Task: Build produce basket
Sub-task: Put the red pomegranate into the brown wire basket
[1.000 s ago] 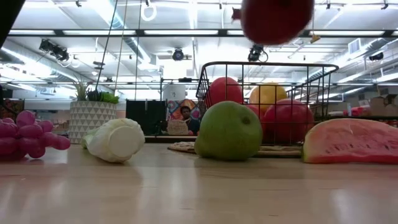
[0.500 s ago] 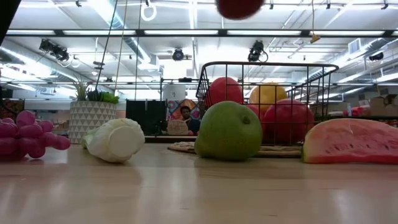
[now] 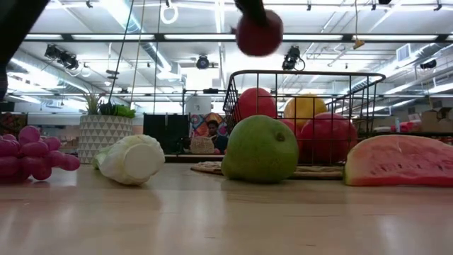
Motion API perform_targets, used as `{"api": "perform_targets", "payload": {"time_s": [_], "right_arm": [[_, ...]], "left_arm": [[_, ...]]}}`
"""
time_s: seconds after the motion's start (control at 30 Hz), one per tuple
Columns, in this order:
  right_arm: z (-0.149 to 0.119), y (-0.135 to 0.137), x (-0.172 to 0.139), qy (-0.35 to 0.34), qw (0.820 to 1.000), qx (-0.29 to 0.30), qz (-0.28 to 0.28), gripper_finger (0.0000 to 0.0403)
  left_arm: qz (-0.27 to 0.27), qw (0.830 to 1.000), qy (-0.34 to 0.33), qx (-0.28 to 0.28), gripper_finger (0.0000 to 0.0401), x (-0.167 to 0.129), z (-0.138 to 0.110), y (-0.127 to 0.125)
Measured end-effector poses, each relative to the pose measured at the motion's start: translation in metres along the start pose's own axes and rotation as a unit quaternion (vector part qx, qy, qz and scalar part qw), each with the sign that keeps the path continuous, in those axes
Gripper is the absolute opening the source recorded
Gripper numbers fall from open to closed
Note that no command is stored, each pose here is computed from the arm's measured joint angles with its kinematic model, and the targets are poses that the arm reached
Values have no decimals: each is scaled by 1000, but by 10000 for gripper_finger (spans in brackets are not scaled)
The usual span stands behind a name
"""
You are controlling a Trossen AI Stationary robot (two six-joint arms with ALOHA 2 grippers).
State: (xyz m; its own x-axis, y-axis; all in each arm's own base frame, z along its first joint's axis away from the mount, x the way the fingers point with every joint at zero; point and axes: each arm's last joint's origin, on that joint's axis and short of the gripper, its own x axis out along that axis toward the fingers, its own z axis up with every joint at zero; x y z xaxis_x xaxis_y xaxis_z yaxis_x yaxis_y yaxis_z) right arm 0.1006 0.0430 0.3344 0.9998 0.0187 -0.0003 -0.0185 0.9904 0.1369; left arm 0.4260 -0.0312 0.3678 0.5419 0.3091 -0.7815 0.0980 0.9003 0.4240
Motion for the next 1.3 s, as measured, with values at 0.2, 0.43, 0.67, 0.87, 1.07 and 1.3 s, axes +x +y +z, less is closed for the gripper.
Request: {"api": "perform_targets", "payload": {"time_s": [0.2, 0.43, 0.67, 0.87, 1.07, 1.3], "right_arm": [[-1, 0, 2, 0, 1000, -2, -20, 387], [4, -3, 1, -23, 997, -26, -74, 387], [20, -4, -1, -87, 988, -76, -102, 387], [24, -9, -2, -93, 975, -110, -169, 387], [22, -16, -1, -80, 964, -117, -224, 387], [17, -21, 1, -67, 964, -84, -244, 387]], "left_arm": [[-104, 992, -73, -24, 369, 21, -7, 55], [-222, 961, -141, -85, 369, 36, -23, 102], [-257, 943, -129, -169, 369, 47, -35, 122], [-254, 927, -125, -244, 369, 48, -36, 130], [-259, 896, -122, -339, 374, 48, -32, 133], [-267, 850, -146, -431, 381, 45, -23, 137]]}}
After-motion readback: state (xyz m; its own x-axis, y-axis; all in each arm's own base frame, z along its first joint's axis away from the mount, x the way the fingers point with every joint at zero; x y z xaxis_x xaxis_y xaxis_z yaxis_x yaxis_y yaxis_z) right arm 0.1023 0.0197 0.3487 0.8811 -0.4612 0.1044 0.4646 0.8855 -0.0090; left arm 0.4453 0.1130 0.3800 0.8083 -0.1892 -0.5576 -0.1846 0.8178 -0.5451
